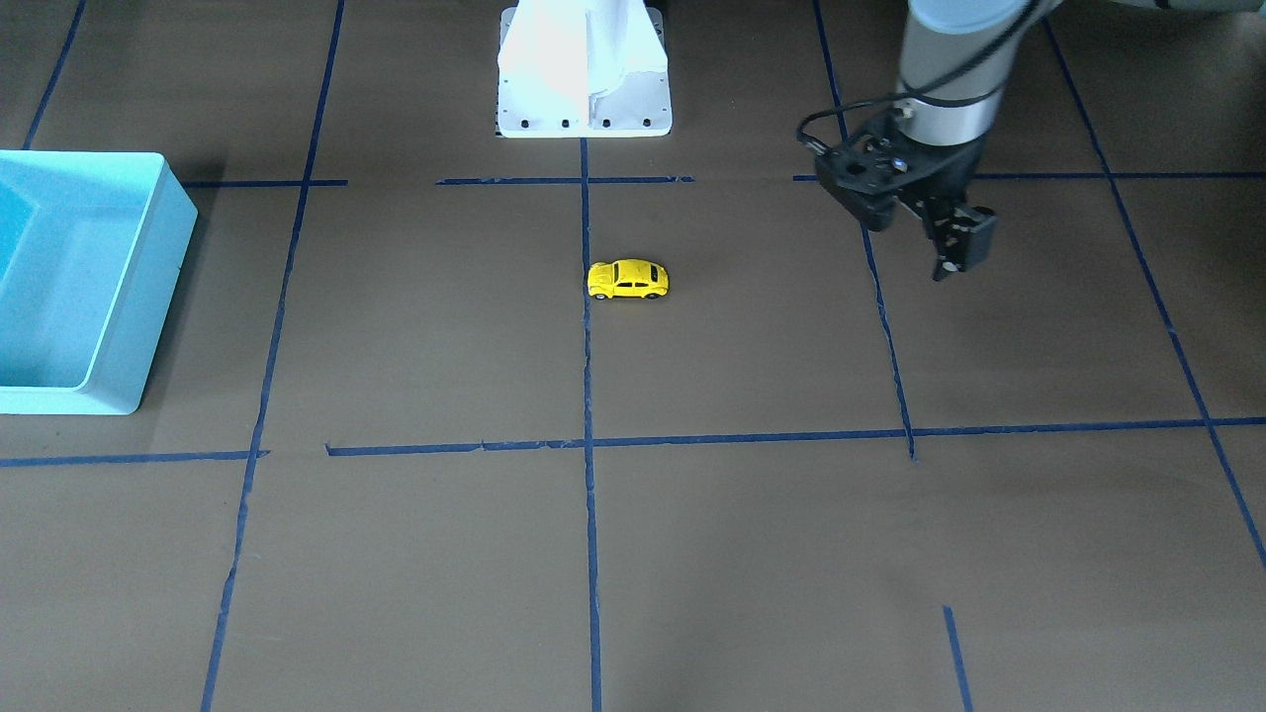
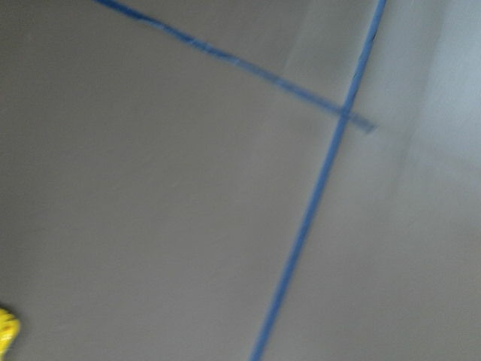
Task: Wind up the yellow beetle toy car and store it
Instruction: 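Reach the left gripper over the yellow beetle toy car, then lower the left gripper onto the yellow car and close on it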
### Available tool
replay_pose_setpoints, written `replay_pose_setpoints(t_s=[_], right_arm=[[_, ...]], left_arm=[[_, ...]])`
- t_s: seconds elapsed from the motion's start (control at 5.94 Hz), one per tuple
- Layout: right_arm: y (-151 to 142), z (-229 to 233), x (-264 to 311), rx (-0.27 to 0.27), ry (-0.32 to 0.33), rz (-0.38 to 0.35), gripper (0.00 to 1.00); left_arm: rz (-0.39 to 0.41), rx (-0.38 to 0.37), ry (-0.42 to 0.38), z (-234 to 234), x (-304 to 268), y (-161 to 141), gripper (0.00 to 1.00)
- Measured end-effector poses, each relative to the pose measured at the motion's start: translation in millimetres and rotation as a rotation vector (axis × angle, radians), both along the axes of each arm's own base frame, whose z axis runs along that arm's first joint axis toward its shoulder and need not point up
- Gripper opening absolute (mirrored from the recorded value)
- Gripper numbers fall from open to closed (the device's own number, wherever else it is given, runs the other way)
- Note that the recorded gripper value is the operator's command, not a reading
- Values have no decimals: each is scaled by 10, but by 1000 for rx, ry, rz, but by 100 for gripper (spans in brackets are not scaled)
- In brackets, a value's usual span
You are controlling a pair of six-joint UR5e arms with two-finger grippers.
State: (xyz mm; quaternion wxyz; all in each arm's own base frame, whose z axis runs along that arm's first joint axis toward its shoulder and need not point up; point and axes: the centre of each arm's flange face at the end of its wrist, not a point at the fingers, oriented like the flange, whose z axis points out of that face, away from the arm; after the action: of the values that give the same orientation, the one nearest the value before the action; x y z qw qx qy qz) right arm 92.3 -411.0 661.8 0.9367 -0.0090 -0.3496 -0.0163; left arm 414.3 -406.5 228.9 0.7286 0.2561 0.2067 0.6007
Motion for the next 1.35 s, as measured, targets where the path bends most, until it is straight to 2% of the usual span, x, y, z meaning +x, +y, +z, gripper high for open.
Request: replay_pose_setpoints(t_s=[0.17, 0.5, 1.01, 1.35], right_arm=[[3, 13, 0, -3, 0, 0, 100], [5, 29, 0, -6, 0, 0, 100], [6, 32, -1, -7, -1, 0, 100], [6, 31, -1, -7, -1, 1, 100]], left_arm=[[80, 56, 34, 4, 328, 99, 100], [157, 85, 54, -23, 737, 244, 100], [150, 31, 114, -146, 1175, 155, 100], [147, 25, 159, -108, 1587, 65, 100]])
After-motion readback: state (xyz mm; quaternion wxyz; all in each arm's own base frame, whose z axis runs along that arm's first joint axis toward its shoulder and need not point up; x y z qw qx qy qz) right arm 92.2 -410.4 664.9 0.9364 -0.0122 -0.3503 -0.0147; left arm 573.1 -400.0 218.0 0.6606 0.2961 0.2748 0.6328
